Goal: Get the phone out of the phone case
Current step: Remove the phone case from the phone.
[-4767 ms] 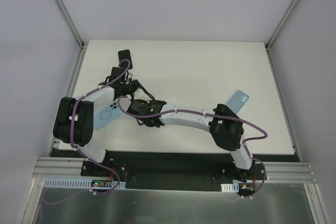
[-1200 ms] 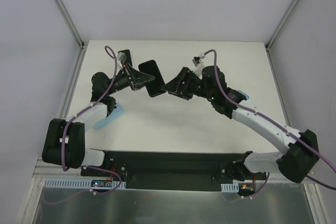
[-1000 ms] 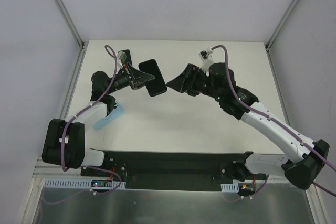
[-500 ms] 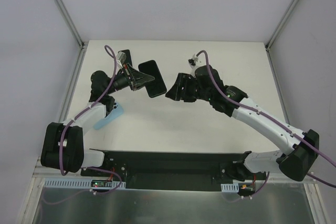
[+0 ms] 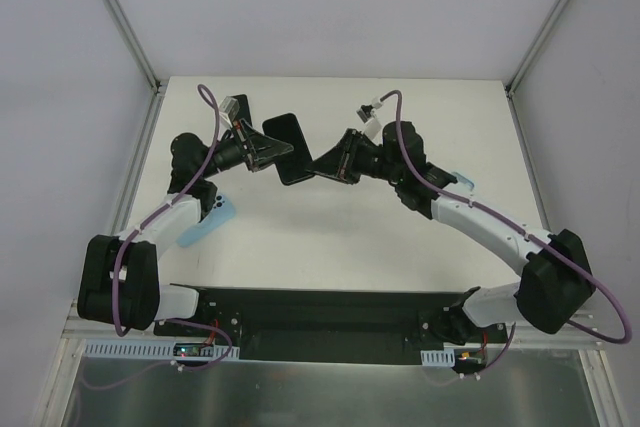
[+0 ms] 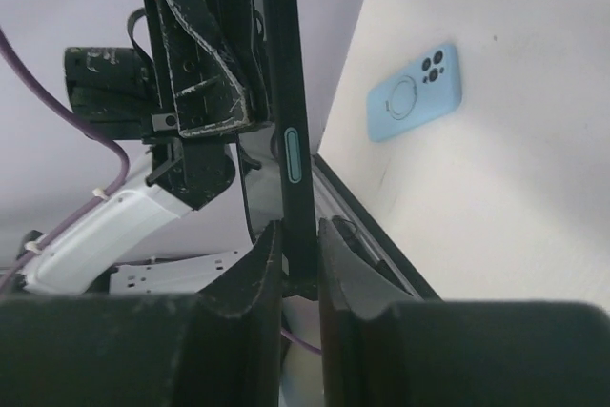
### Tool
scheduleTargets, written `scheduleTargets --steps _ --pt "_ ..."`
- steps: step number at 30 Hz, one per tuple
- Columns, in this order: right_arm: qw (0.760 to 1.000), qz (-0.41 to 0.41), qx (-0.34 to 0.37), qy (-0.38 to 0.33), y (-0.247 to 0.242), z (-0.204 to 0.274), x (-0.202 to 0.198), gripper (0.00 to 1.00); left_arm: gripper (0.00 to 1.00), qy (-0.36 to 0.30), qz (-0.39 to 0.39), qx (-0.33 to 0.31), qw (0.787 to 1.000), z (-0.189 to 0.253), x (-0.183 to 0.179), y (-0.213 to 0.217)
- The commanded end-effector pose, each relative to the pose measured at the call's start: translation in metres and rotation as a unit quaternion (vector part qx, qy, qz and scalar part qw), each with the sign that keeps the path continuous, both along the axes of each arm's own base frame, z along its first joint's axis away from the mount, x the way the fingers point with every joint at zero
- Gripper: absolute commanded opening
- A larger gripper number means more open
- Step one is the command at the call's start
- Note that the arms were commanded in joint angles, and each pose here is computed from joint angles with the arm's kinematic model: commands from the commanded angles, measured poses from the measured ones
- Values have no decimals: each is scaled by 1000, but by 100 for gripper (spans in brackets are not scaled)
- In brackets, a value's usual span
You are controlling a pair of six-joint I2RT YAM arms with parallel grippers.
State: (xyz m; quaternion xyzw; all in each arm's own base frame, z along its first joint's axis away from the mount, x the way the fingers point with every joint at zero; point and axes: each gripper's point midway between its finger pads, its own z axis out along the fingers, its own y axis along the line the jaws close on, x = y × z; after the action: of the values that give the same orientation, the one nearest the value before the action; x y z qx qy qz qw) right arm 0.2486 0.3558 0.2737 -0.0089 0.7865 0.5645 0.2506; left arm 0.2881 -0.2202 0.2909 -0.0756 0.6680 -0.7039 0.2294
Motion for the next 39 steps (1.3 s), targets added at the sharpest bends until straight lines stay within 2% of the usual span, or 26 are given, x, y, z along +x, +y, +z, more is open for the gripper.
scheduleTargets --steps 1,2,3,9,10,12,13,15,20,25,33,39 --pt "992 40 121 7 16 41 -3 10 0 -77 -16 -28 997 45 -10 -3" --pt "989 49 139 0 19 46 -3 3 0 -74 -14 -27 997 44 -9 -2" --pt "987 51 149 8 20 46 -4 1 0 -70 -13 -27 997 42 -8 -2" --pt "962 74 263 5 19 81 -10 1 0 -51 -4 -26 998 27 8 -2" --pt "949 85 302 -27 14 100 -16 1 0 -40 -6 -28 999 20 12 -3" --pt "933 95 346 -30 12 112 -18 1 0 -19 -10 -41 999 17 16 -4" --pt "914 110 384 -68 5 134 -25 1 0 -19 -12 -48 999 14 19 -4" --pt "900 134 406 -86 5 142 -31 1 0 -2 -15 -63 998 14 21 -4" --pt "875 219 388 -188 13 168 -72 1 0 21 -21 -75 997 10 21 -4" --pt "854 266 371 -250 13 176 -93 1 0 45 -36 -87 995 19 12 -4" --pt "838 312 345 -287 14 170 -106 1 0 84 -35 -81 993 30 -3 -3" --pt "831 340 328 -295 15 161 -114 1 0 115 -36 -111 987 43 -18 -5"
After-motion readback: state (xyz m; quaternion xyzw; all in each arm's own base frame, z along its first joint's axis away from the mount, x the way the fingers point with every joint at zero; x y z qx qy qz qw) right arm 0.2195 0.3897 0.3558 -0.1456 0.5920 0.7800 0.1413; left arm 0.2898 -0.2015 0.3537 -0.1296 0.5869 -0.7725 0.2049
